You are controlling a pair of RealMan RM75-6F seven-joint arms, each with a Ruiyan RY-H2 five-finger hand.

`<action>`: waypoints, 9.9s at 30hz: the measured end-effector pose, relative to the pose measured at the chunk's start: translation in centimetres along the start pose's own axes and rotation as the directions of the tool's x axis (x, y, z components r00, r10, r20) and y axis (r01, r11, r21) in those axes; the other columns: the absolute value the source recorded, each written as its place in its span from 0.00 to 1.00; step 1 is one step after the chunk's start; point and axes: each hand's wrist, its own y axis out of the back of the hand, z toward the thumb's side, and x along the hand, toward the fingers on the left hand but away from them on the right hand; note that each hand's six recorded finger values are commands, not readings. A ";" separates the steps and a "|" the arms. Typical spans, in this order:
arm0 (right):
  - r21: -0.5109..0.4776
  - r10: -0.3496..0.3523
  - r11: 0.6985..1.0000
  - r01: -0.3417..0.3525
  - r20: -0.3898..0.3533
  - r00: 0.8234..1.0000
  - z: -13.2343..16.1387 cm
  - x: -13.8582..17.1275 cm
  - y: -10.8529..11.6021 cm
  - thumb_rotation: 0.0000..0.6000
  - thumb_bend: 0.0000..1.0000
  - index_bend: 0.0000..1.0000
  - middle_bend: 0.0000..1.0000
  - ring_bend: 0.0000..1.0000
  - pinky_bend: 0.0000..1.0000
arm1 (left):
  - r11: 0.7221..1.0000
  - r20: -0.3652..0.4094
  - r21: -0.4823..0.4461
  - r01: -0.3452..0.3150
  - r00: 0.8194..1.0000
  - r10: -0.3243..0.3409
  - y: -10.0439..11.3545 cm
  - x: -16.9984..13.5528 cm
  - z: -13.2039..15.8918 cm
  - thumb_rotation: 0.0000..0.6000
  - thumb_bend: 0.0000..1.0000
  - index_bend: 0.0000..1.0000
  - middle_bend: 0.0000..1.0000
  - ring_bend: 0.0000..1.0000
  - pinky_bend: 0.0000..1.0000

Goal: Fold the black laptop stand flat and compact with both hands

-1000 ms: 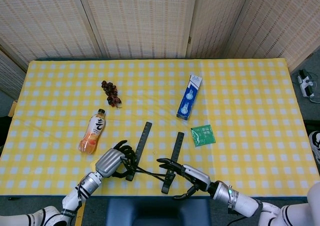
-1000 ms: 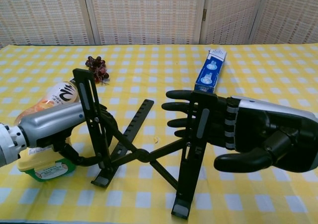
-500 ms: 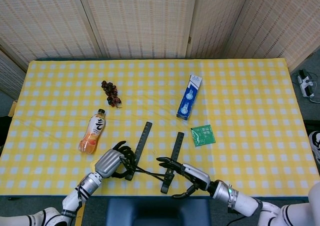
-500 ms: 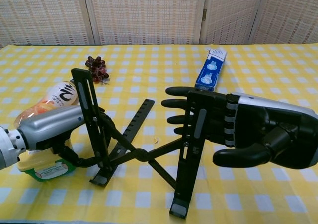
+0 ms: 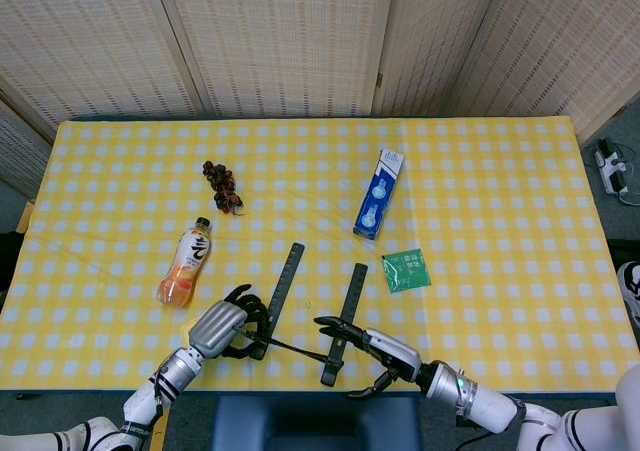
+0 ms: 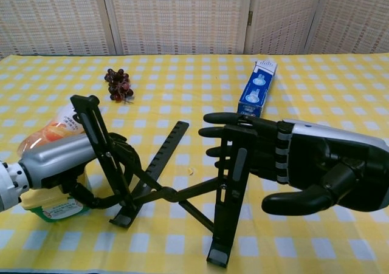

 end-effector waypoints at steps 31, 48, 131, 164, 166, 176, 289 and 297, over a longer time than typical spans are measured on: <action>0.348 -0.161 0.926 0.150 0.003 0.987 -1.3 -2.1 1.3 1.00 0.24 0.00 0.00 0.04 0.00 | 0.999 0.004 -0.024 -0.042 0.999 0.042 1.9 -1.5 0.1 1.00 0.37 0.29 0.24 0.08 0.04; 0.336 -0.338 0.882 0.331 -0.039 0.940 -0.3 -2.8 5.1 1.00 0.24 0.00 0.00 0.02 0.00 | 0.988 -0.004 0.008 -0.152 0.988 0.152 5.6 -3.0 -0.5 1.00 0.36 0.12 0.12 0.00 0.00; 0.997 -0.244 -0.074 0.019 -0.036 0.969 -4.5 -5.7 5.1 1.00 0.24 0.50 0.77 0.82 0.80 | 0.876 -0.028 0.481 -0.042 0.998 0.063 4.7 14.1 -1.2 1.00 0.22 0.03 0.02 0.00 0.00; 0.981 -0.200 -0.167 0.098 -0.131 0.971 -4.4 -8.4 4.3 1.00 0.23 0.50 0.77 0.83 0.80 | 0.952 -0.033 0.304 0.021 0.999 -0.012 3.5 13.8 0.4 1.00 0.22 0.01 0.02 0.00 0.00; 0.980 -0.197 -0.169 0.104 -0.137 0.971 -4.3 -8.7 4.2 1.00 0.24 0.50 0.77 0.83 0.80 | 0.954 -0.029 0.300 0.024 0.999 -0.016 3.4 13.8 0.7 1.00 0.22 0.01 0.01 0.00 0.00; 0.977 -0.188 -0.177 0.118 -0.151 0.970 -4.1 -9.7 4.0 1.00 0.24 0.50 0.77 0.83 0.80 | 0.964 -0.018 0.264 0.034 0.999 -0.031 3.1 14.0 1.9 1.00 0.22 0.00 0.02 0.00 0.00; 0.978 -0.642 -0.121 0.171 -0.208 0.738 8.3 9.5 12.4 1.00 0.24 0.01 0.09 0.10 0.05 | 0.858 -0.346 0.428 -0.285 0.825 0.447 16.2 -7.8 -13.4 1.00 0.27 0.09 0.01 0.00 0.00; 0.978 -0.784 -0.031 0.206 -0.152 0.601 6.1 17.4 13.0 1.00 0.24 0.00 0.03 0.06 0.03 | 0.865 -0.411 0.398 -0.305 0.784 0.466 14.6 -15.0 -14.6 1.00 0.27 0.07 0.01 0.00 0.00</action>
